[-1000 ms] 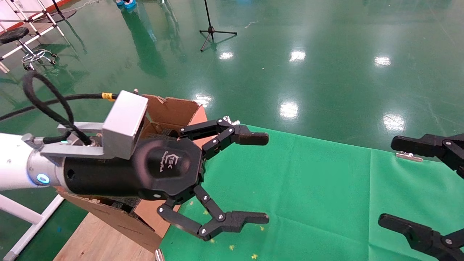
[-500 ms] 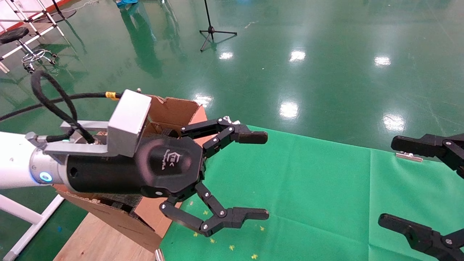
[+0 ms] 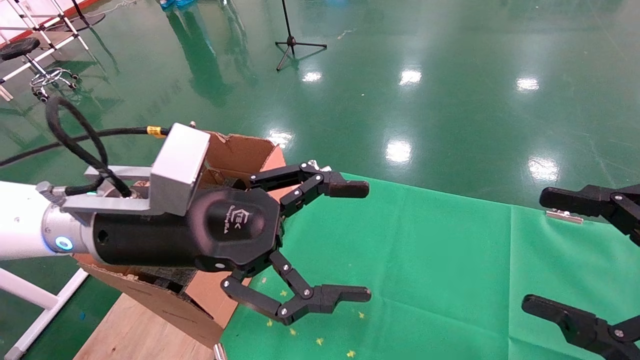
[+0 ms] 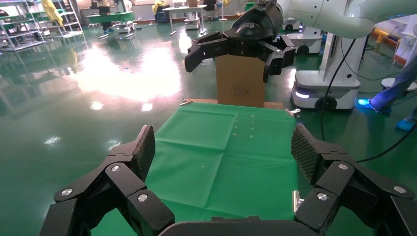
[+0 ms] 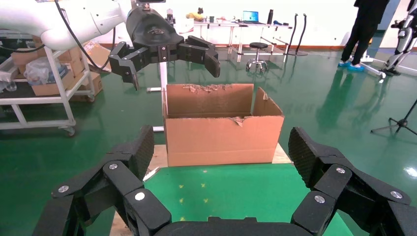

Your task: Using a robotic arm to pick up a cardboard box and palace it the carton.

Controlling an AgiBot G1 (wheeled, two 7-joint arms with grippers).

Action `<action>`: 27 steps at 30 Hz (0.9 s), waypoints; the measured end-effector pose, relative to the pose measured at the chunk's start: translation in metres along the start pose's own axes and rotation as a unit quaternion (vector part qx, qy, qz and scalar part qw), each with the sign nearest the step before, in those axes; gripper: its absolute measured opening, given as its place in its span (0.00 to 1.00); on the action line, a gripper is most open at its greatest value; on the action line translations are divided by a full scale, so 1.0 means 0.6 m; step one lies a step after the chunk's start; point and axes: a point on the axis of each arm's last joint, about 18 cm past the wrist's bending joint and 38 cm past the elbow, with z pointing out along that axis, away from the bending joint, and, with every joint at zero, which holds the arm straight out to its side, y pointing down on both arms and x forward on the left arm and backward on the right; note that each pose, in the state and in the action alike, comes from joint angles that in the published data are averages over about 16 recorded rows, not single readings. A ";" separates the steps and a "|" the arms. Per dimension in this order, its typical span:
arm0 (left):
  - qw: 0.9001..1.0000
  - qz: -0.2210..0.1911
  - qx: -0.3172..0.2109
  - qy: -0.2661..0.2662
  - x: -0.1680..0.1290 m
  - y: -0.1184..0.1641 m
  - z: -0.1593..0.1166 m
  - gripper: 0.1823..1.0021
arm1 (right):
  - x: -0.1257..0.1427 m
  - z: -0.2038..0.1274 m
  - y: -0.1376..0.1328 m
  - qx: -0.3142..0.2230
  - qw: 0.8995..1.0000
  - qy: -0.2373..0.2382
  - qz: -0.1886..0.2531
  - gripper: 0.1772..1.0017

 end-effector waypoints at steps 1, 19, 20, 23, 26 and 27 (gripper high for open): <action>1.000 0.000 0.000 0.000 0.000 0.000 0.000 1.00 | 0.000 0.000 0.000 0.000 1.000 0.000 0.000 1.00; 1.000 0.000 -0.001 -0.001 -0.001 0.000 0.000 1.00 | 0.000 0.000 0.000 0.000 1.000 0.000 0.000 1.00; 1.000 0.000 -0.001 -0.001 -0.001 0.000 0.000 1.00 | 0.000 0.000 0.000 0.000 1.000 0.000 0.000 1.00; 1.000 0.000 -0.001 -0.001 -0.001 0.000 0.000 1.00 | 0.000 0.000 0.000 0.000 1.000 0.000 0.000 1.00; 1.000 0.000 -0.001 -0.001 -0.001 0.000 0.000 1.00 | 0.000 0.000 0.000 0.000 1.000 0.000 0.000 1.00; 1.000 0.000 -0.001 -0.001 -0.001 0.000 0.000 1.00 | 0.000 0.000 0.000 0.000 1.000 0.000 0.000 1.00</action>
